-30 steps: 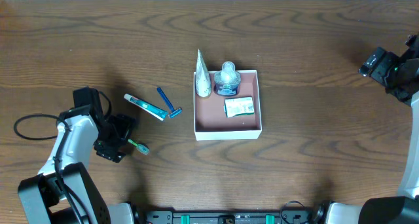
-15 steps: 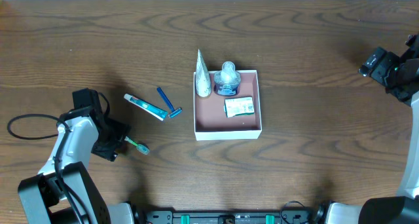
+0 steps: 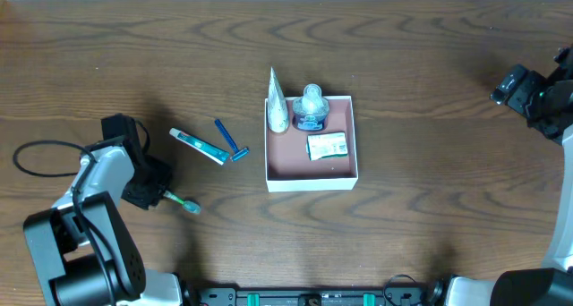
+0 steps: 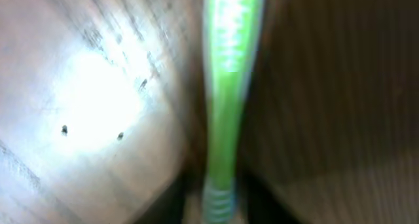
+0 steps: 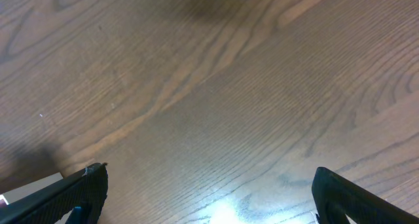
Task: Pack container
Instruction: 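Move the left gripper to the green toothbrush and grasp it, then lift the toothbrush and lower it into the box front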
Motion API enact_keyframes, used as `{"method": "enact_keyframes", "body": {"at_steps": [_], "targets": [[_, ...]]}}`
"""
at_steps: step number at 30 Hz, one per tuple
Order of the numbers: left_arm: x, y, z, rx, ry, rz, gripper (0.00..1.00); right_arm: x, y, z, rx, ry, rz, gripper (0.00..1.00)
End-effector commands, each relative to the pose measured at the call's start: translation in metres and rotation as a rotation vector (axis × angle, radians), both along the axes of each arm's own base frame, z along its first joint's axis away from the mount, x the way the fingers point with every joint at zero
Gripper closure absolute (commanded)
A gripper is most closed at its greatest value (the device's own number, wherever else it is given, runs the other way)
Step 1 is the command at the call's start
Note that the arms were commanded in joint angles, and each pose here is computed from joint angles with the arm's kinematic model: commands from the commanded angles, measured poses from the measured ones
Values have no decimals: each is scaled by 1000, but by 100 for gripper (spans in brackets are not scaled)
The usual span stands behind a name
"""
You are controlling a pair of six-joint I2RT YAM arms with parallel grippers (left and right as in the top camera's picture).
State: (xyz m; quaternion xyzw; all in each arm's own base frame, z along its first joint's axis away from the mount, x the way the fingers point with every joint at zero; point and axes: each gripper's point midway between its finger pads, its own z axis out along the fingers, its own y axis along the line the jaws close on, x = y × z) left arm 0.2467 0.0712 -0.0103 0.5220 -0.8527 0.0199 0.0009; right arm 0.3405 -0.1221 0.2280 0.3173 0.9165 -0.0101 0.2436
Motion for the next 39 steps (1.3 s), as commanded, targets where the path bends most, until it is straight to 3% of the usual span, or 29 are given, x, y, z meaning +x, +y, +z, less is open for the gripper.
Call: {"method": "enact_keyframes", "body": {"at_steps": [1,3,8,13,16,22,28,33,39], "targets": [[-32,-9,-33,-43,130,-24,89,0,-2,8,-3,-23,-15,1],[-29,-11,-31,-59,116,-52,94,0,-2,8,-3,-23,-15,1],[-10,-29,-20,-170,20,-157,94,0,-2,8,-3,-23,-15,1],[31,-63,32,-354,-240,-328,94,0,-2,8,-3,-23,-15,1],[53,-80,82,-381,-427,-481,94,0,-2,8,-3,-23,-15,1],[64,-129,189,-196,-789,-939,94,0,-2,8,-3,-23,-15,1],[34,-200,267,68,-1120,-1462,94,0,-2,8,-3,-23,-15,1],[4,-245,273,243,-1194,-1873,94,0,-2,8,-3,-23,-15,1],[-19,-290,238,246,-1185,-2291,94,0,-2,8,-3,-23,-15,1]]}}
